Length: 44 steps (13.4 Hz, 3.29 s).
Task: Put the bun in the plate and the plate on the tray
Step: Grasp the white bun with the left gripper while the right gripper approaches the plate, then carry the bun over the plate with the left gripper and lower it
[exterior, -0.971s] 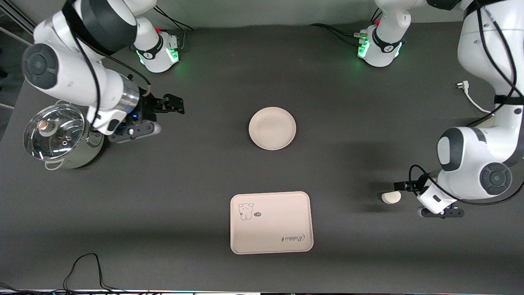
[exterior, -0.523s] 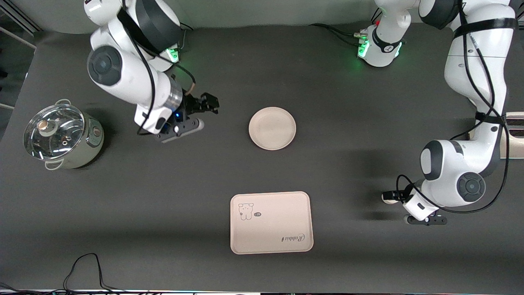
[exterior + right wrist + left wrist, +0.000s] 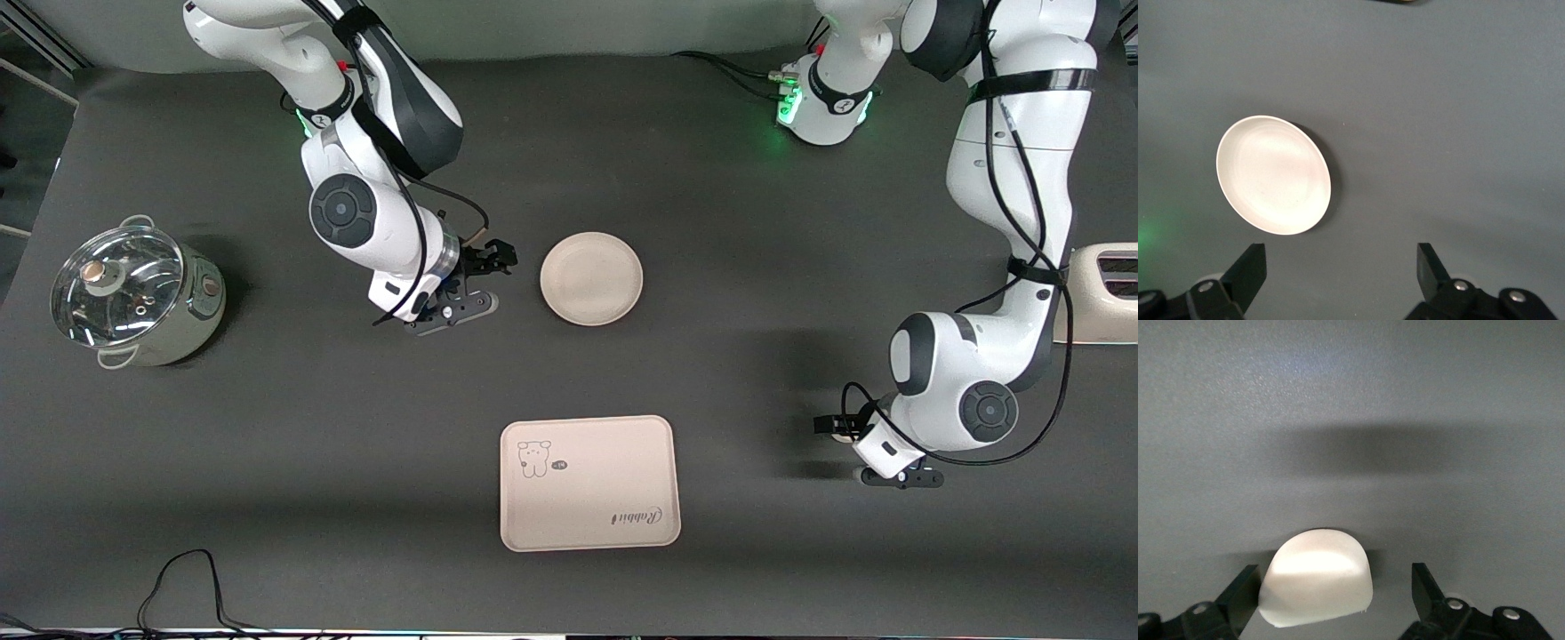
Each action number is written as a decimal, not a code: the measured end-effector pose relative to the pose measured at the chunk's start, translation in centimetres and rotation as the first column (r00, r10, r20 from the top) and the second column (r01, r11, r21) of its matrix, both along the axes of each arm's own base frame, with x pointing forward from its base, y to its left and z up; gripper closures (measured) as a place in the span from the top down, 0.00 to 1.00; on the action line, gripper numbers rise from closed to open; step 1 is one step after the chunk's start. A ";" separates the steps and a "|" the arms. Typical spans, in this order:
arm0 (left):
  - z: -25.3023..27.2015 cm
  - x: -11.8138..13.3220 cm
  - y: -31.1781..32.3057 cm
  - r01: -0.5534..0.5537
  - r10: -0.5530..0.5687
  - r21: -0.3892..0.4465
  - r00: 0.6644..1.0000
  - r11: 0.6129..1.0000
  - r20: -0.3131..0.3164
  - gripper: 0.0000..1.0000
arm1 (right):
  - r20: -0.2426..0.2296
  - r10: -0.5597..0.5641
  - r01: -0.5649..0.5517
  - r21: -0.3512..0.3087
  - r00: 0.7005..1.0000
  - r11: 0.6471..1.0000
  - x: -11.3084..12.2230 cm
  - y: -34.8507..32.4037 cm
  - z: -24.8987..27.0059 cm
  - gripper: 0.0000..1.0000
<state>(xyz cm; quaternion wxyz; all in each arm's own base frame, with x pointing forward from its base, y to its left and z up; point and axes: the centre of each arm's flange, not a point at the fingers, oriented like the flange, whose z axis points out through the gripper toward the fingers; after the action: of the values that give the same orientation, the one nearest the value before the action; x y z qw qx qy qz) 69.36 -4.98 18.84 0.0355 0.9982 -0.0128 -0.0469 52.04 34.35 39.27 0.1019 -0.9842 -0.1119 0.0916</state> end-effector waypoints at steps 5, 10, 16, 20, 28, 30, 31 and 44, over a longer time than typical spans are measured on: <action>-0.3 0.0 0.5 -0.006 0.006 0.003 1.000 1.000 -0.004 0.95 | 0.022 -0.013 0.013 0.009 1.000 1.000 0.4 -0.3 0.5 1.00; -0.2 0.0 0.6 -0.006 0.006 0.004 1.000 1.000 -0.002 0.41 | 0.024 -0.015 0.015 0.009 1.000 1.000 0.4 -0.4 0.6 1.00; 7.1 0.7 -0.2 0.008 -0.008 0.006 1.000 1.000 0.017 0.18 | 0.040 -0.024 0.023 0.015 0.999 1.000 0.7 -0.5 0.4 1.00; 19.5 -2.1 -1.5 0.010 -0.009 0.027 0.999 1.000 -0.047 0.13 | 0.065 -0.033 0.031 0.024 0.997 0.999 0.9 -0.2 -0.2 1.00; 35.7 -14.1 -2.8 -0.010 0.014 0.062 0.997 0.998 -0.070 0.12 | 0.089 -0.113 0.111 0.026 0.990 0.994 -0.4 3.4 -2.4 0.99; 34.5 -15.2 -7.0 -0.041 0.045 0.068 0.998 0.997 -0.054 0.12 | 0.089 -0.153 0.152 0.019 0.984 0.988 -0.5 3.3 -4.0 0.96; 33.5 -15.6 -10.2 -0.060 0.063 0.071 0.997 0.996 -0.040 0.12 | 0.093 -0.163 0.162 0.018 0.982 0.987 -0.6 3.2 -4.7 0.96; 10.7 -24.7 -40.0 -0.318 0.318 0.003 0.946 0.948 -0.062 0.12 | 0.141 -0.158 0.160 -0.004 0.977 0.987 -4.0 4.6 -14.2 0.96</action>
<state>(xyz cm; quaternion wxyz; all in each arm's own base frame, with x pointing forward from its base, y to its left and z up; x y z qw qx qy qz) 44.67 -44.99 29.55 0.0466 0.9851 0.1491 -0.0713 48.06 38.97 25.02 0.0935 -0.9947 -0.0390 0.0146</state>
